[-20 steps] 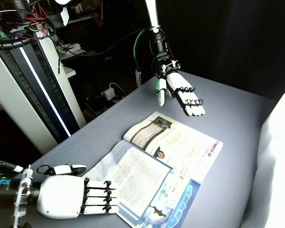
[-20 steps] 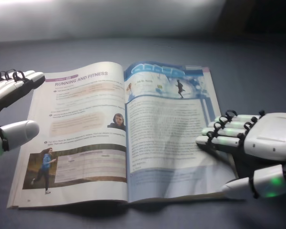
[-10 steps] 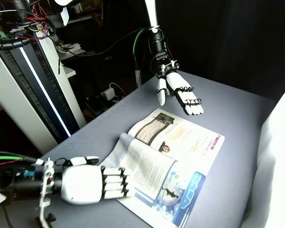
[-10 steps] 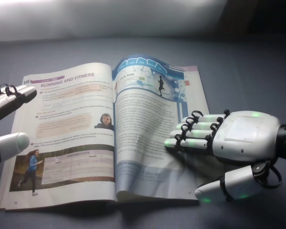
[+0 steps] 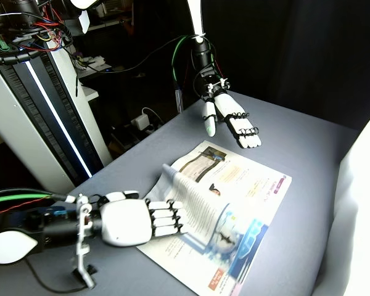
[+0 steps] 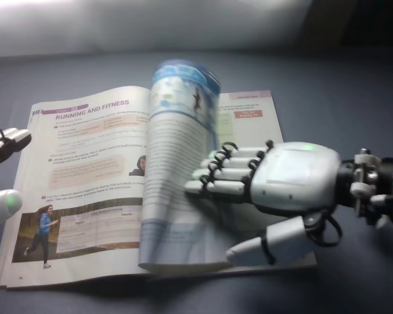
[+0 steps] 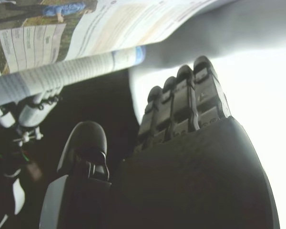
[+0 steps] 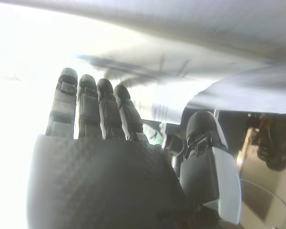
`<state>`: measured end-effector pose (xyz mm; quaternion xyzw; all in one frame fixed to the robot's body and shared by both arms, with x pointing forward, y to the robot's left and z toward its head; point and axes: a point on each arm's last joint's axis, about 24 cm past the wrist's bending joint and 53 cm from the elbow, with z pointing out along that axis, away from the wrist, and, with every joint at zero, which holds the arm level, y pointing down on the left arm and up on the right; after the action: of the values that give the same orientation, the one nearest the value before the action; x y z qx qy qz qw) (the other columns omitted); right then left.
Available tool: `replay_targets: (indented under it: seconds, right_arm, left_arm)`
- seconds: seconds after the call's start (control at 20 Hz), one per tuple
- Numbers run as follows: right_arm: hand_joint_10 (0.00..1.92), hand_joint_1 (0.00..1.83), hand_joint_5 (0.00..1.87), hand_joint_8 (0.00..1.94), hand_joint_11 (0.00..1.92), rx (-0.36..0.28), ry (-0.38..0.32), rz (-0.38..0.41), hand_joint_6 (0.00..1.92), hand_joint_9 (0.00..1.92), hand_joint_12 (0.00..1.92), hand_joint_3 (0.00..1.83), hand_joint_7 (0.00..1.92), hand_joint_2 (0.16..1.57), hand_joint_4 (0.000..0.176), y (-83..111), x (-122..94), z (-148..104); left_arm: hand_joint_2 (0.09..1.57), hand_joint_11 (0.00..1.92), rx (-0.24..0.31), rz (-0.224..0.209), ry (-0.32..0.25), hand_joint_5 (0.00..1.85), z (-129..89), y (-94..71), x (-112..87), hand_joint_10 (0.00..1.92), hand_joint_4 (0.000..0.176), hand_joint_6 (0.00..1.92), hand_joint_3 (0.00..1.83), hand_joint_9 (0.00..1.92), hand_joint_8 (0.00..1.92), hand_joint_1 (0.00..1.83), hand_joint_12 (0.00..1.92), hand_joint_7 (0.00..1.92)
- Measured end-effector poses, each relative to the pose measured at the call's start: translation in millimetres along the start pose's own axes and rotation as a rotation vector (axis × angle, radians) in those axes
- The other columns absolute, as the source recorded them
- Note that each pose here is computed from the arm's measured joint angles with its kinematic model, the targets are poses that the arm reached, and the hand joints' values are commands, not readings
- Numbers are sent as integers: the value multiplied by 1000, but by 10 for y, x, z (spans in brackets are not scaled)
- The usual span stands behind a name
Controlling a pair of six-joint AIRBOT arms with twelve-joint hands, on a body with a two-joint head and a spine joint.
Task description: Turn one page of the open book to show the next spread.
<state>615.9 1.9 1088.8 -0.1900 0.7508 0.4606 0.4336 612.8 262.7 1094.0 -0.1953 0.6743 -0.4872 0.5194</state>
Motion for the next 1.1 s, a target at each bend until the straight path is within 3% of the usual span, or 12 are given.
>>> replay_targets:
  seconds: [0.05,0.2,0.25,0.3,0.35,0.4,0.5,0.55,0.6,0.7,0.95,1.1]
  right_arm:
    - [0,0,0,0,0,-12,-9,0,0,0,0,1,0,1195,0,25,-26,36]
    - [0,0,0,0,0,-73,-44,5,0,0,0,0,0,1188,0,216,-120,237]
    - [0,0,0,0,0,-86,-51,3,0,0,0,0,0,1188,0,264,-143,278]
    - [0,0,0,0,0,-120,-67,4,0,0,0,0,0,1189,0,383,-191,352]
    - [0,0,0,0,0,-152,-81,3,0,0,0,0,0,1183,0,497,-231,400]
    - [0,0,0,0,0,-188,-101,-5,0,0,0,0,0,1180,0,616,-306,452]
    - [0,0,0,0,0,-237,-126,-21,0,0,0,0,0,1178,0,814,-424,534]
    - [0,0,0,0,0,-268,-141,-35,0,0,0,0,0,1155,0,932,-496,554]
    - [0,0,0,0,0,-304,-161,-35,0,0,0,0,0,1142,0,1047,-557,569]
    - [0,0,0,0,0,-360,-179,-54,0,0,0,0,0,1112,0,1264,-630,616]
    - [0,0,0,0,0,-559,-248,-92,0,0,0,0,0,1125,0,1890,-861,397]
    - [0,0,17,0,0,-619,-282,-98,7,0,0,0,0,1122,0,1960,-968,148]
  left_arm:
    - [1571,0,-3,-2,-2,41,-4,11,0,0,0,9,182,0,0,19,0,0]
    - [1571,0,-9,-11,-4,39,-18,42,20,0,0,1,248,0,0,392,0,0]
    - [1571,0,-12,-14,-1,39,-18,52,34,0,0,1,248,0,0,392,0,0]
    - [1571,0,-15,-18,3,7,-17,67,54,0,0,0,250,0,0,382,0,0]
    - [1571,0,-17,-10,13,1,-13,77,61,0,0,0,244,0,0,230,0,0]
    - [1493,0,-25,-15,2,0,-13,98,35,0,0,0,81,0,0,25,0,0]
    - [1455,0,-31,-11,-3,0,-11,118,8,0,0,0,41,0,0,4,0,0]
    - [1279,156,-30,-9,2,364,-8,119,14,0,0,2,67,428,58,51,785,336]
    - [1235,113,-26,-11,1,424,-4,124,21,0,0,1,53,514,40,9,1134,431]
    - [1224,80,-33,-18,5,438,1,162,47,0,0,0,52,535,21,0,1272,461]
    - [1223,76,-29,-27,16,439,2,166,98,0,0,0,53,536,18,0,1280,463]
    - [1223,76,-24,-27,8,439,3,155,74,0,0,0,53,536,17,0,1281,463]
